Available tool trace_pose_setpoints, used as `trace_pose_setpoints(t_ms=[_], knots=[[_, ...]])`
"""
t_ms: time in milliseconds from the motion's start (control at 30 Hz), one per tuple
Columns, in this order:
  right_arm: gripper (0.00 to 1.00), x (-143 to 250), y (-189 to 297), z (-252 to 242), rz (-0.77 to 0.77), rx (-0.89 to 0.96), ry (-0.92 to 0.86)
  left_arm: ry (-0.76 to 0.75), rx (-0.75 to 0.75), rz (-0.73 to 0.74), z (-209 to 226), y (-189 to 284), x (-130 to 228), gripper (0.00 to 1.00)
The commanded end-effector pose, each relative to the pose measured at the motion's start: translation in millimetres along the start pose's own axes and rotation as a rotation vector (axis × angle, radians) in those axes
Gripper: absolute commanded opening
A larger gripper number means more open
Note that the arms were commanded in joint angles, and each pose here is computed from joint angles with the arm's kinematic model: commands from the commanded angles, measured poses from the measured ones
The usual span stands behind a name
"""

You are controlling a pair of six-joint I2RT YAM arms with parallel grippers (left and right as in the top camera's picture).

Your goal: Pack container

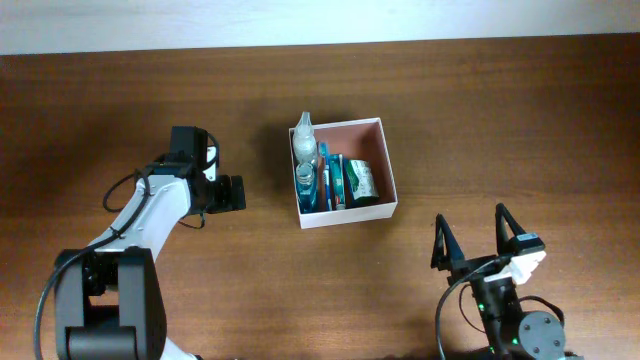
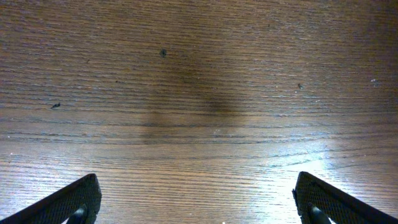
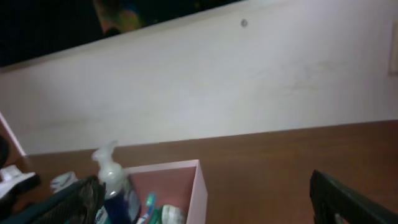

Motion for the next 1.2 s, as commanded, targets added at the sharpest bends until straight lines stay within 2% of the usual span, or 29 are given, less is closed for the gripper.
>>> trace_pose_setpoints(t_ms=[0,133,333,633,1167], knots=[[0.98,12,-3,-5,-0.013,0.022,0.0,0.003,-0.011,0.008,2,-3,2,0.99],[0.98,24,-6,-6,-0.049,0.023,-0.002,0.003,-0.01,0.008,2,-3,2,0.99],[0.98,31,-6,-13,-0.018,0.057,0.005,0.003,-0.01,0.008,2,-3,2,0.99],[0.98,77,-2,-22,0.192,0.09,0.094,0.003,-0.01,0.008,2,-3,2,0.99],[0.98,76,-2,-21,0.189,0.082,0.115,0.003,-0.01,0.008,2,-3,2,0.99]])
Point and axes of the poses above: each gripper's point midway between its finger pads, its own y axis back along the fingers, its own z axis along the line the jaws close on, x = y × z, the point moved 2 cm from there along y, back along the fingers, and after that the axes turned 10 degrees about y, right-handed, at the moved point
